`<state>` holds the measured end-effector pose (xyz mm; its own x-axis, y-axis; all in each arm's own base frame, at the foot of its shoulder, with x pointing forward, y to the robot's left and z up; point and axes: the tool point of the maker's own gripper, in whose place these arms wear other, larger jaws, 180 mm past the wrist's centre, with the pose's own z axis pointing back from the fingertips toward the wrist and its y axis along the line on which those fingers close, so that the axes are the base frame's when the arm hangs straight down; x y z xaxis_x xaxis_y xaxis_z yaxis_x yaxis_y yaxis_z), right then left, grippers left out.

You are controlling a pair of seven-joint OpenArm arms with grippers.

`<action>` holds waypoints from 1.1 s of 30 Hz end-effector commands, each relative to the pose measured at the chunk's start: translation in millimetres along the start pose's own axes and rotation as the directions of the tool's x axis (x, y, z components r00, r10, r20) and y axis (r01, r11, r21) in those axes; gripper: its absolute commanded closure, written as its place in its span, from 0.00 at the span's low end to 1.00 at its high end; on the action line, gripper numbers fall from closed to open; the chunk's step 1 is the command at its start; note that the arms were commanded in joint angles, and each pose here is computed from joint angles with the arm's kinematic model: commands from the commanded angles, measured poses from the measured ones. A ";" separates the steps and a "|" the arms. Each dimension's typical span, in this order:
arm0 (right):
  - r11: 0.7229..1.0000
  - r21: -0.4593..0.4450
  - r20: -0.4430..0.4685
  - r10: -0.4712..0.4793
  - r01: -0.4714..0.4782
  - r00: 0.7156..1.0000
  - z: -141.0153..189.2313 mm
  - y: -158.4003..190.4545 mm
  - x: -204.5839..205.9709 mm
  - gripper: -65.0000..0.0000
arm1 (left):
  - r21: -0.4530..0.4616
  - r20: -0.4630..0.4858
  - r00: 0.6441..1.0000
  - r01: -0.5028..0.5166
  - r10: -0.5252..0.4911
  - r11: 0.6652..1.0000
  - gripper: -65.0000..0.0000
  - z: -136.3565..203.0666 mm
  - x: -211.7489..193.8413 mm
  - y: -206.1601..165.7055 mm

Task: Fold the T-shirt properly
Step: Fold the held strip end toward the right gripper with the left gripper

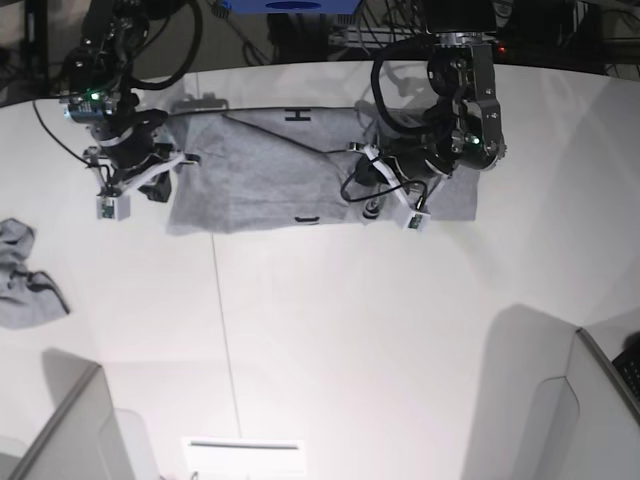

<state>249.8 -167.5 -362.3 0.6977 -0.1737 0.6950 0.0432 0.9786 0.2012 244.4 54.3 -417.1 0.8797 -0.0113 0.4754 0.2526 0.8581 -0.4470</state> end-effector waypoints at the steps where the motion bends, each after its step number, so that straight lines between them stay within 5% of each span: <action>1: 1.000 0.006 0.046 0.007 -0.008 0.999 1.9 0.7 12.8 1.00 | -0.011 0.037 0.999 0.013 -0.012 1.000 1.00 2.5 11.9 -3.2; 16: 1.000 0.003 0.022 -0.005 0.005 1.000 -7.3 -2.5 7.5 1.00 | -0.009 0.063 0.998 0.031 -0.030 0.999 0.99 4.2 25.8 -3.4; 22: 1.000 0.004 -0.006 -0.022 0.022 1.000 -13.6 -4.0 -1.3 1.00 | -0.012 0.065 0.997 0.030 -0.030 0.999 0.44 4.3 26.3 -4.3; 24: 1.000 0.005 0.000 -0.021 0.021 1.000 -14.1 -3.6 1.4 1.00 | -0.021 0.059 0.998 0.035 -0.034 0.999 0.33 2.6 24.6 -8.1; 27: 1.000 0.005 0.005 -0.021 0.021 1.000 -14.7 -3.8 3.7 1.00 | -0.071 0.031 0.995 0.095 -0.093 0.993 0.24 -6.9 20.6 -32.5; 33: 1.000 0.005 0.007 -0.021 0.021 1.000 -14.9 -3.7 4.4 1.00 | -0.185 -0.004 0.972 0.229 -0.234 0.956 0.24 -20.4 10.2 -89.1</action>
<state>255.7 -168.5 -380.5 0.7234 -0.1971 0.6617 0.0651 0.9736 0.2189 228.5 -28.8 -402.5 0.8224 -0.2403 0.5157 0.5014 0.7345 -0.4573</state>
